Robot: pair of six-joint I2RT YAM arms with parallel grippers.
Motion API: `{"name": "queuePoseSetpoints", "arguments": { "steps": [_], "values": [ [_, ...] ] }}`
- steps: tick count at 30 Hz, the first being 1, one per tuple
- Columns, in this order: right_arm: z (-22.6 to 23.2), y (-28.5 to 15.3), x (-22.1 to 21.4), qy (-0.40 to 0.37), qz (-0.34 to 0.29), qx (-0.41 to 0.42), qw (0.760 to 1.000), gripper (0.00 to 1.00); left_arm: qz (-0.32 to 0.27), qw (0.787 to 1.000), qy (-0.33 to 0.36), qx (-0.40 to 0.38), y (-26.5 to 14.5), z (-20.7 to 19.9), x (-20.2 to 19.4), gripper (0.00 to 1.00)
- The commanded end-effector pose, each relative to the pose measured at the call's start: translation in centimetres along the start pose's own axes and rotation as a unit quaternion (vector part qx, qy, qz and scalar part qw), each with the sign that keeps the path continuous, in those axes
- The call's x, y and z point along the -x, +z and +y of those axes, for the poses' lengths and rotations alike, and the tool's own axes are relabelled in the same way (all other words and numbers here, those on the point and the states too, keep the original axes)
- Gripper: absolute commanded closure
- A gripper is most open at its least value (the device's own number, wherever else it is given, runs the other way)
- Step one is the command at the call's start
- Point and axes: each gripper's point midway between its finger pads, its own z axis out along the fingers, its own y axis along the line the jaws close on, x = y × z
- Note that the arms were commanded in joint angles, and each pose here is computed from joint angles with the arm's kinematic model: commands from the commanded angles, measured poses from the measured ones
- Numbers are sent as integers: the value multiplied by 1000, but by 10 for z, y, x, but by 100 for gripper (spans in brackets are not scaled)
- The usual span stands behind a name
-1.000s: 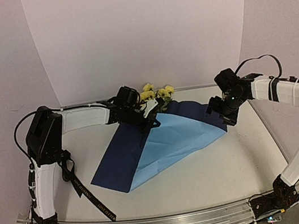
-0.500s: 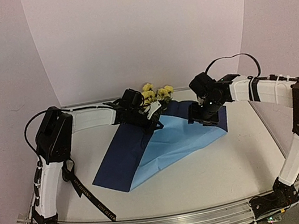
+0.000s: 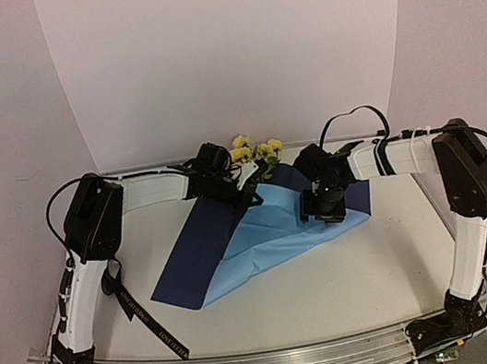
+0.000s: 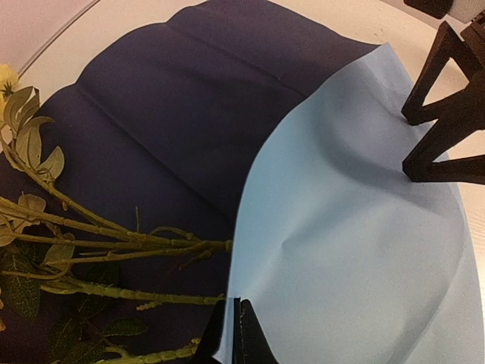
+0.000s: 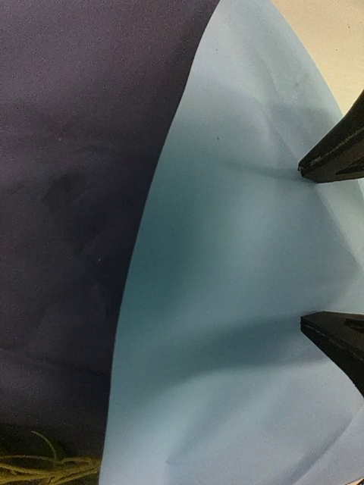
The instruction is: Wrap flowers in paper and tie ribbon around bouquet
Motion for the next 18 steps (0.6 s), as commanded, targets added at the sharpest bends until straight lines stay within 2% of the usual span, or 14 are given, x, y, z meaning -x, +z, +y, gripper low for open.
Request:
{"name": "queuePoseSetpoints", "arguments": {
  "steps": [1,10,18],
  "values": [
    [-9,8,3,-8,-13,-25,1000,38,-21,1000,2,1,-1,9,14,100],
    [-11,14,4,-16,-10,-38,999,36,-19,1000,-5,-2,3,21,3,100],
    [15,-44,40,-37,-73,-3,997,30,-22,1000,-3,3,6,29,1,100]
  ]
}}
